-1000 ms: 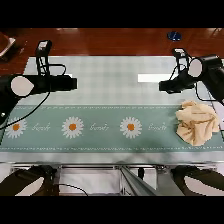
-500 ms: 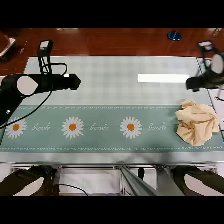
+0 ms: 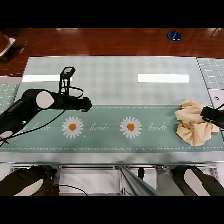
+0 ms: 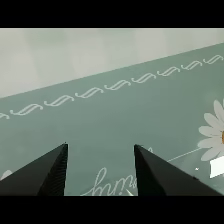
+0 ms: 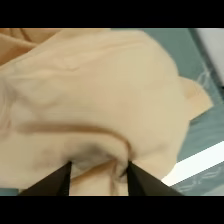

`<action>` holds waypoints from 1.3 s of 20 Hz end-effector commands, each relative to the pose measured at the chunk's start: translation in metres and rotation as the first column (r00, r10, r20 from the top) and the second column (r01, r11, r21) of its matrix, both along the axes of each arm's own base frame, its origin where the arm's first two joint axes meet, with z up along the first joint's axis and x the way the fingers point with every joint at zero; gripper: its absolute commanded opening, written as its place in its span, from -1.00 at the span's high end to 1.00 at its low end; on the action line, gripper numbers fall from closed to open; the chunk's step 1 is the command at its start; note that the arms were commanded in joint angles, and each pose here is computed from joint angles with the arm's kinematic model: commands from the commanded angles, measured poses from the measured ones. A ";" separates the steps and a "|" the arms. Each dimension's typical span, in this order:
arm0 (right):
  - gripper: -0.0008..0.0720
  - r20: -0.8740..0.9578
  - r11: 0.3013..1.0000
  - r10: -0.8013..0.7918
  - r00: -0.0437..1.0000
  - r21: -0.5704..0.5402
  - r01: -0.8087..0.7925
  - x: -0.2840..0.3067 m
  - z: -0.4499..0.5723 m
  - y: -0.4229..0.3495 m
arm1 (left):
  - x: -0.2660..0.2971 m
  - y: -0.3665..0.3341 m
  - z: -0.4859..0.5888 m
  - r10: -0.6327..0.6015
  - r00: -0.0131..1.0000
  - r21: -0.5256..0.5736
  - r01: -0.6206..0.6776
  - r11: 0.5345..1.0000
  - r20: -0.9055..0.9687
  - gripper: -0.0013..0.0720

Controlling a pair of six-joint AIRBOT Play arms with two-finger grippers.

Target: Fold the shirts.

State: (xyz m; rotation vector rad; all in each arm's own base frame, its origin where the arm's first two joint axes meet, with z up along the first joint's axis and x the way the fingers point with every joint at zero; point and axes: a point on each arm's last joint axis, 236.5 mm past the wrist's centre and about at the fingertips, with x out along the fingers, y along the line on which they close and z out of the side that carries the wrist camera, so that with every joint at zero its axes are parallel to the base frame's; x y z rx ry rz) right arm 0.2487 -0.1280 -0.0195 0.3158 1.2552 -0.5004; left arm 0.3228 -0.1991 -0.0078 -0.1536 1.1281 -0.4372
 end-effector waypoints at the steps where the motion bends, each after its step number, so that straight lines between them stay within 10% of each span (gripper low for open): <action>1: -0.14 0.041 0.989 -0.049 0.998 0.138 0.043 0.010 -0.037 0.017 | 0.000 -0.007 -0.003 0.003 1.000 -0.016 -0.003 1.000 0.013 -0.43; 6: -0.07 -0.005 0.976 -0.019 1.000 0.217 0.020 0.021 -0.075 0.027 | 0.011 -0.005 -0.002 0.017 0.998 -0.013 -0.016 1.000 0.054 -0.43; 9: 0.93 -0.009 0.976 0.029 1.000 0.215 -0.026 0.023 -0.081 0.028 | 0.012 -0.004 -0.003 0.019 0.998 -0.011 -0.019 1.000 0.052 -0.43; 15: 0.92 0.380 0.977 0.141 0.914 0.094 -0.190 0.100 0.071 0.026 | 0.048 0.057 0.073 0.168 0.978 -0.053 -0.163 0.985 0.121 -0.43; 26: 0.92 0.846 0.823 0.458 0.273 -0.287 -0.491 0.064 0.450 0.149 | -0.068 0.067 0.033 0.150 0.988 -0.062 -0.148 0.987 0.036 -0.43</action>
